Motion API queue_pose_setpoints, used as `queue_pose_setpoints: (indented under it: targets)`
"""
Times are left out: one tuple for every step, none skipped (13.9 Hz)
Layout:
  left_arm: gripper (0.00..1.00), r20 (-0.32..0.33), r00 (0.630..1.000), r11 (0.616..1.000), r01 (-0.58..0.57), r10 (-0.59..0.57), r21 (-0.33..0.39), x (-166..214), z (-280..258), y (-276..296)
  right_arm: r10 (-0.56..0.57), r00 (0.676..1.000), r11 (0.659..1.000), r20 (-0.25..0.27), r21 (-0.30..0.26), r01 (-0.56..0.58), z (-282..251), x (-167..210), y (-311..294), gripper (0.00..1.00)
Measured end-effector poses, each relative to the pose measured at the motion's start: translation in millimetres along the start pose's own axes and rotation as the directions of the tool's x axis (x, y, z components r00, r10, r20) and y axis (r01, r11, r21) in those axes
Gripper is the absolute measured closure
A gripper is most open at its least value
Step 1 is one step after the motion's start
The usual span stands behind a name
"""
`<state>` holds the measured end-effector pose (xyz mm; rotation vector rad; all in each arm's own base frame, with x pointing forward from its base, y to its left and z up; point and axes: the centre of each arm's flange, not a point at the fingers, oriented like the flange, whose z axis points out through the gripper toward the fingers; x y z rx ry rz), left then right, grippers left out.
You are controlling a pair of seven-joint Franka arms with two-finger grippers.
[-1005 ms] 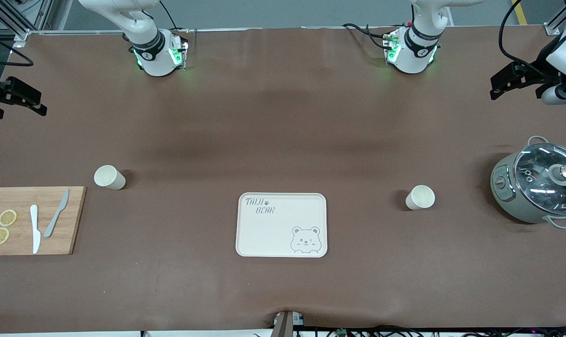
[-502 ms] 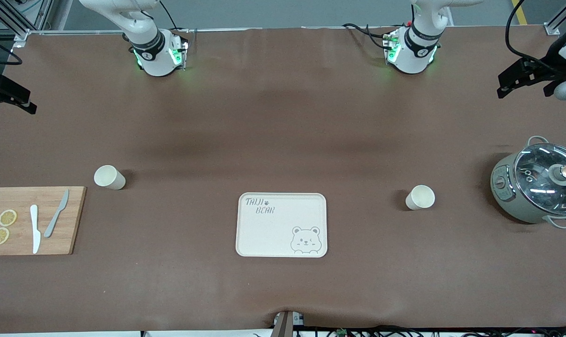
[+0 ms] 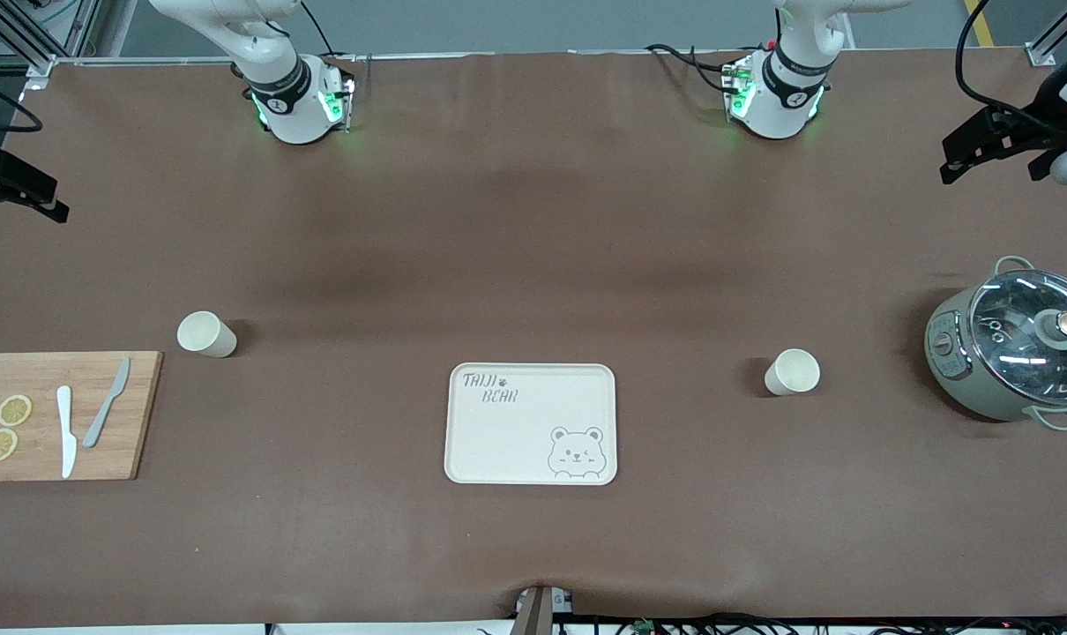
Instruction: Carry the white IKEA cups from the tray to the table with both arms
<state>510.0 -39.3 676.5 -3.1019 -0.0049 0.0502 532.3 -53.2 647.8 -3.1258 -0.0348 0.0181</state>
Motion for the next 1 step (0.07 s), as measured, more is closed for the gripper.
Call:
queue_pose_setpoints:
  targets:
    - [0.00, 0.000, 1.000, 1.000, 0.000, 0.000, 0.000, 0.0, 0.0, -0.1, -0.001, 1.000, 1.000, 0.001, 0.000, 0.001, 0.5, 0.4, -0.4, 0.00]
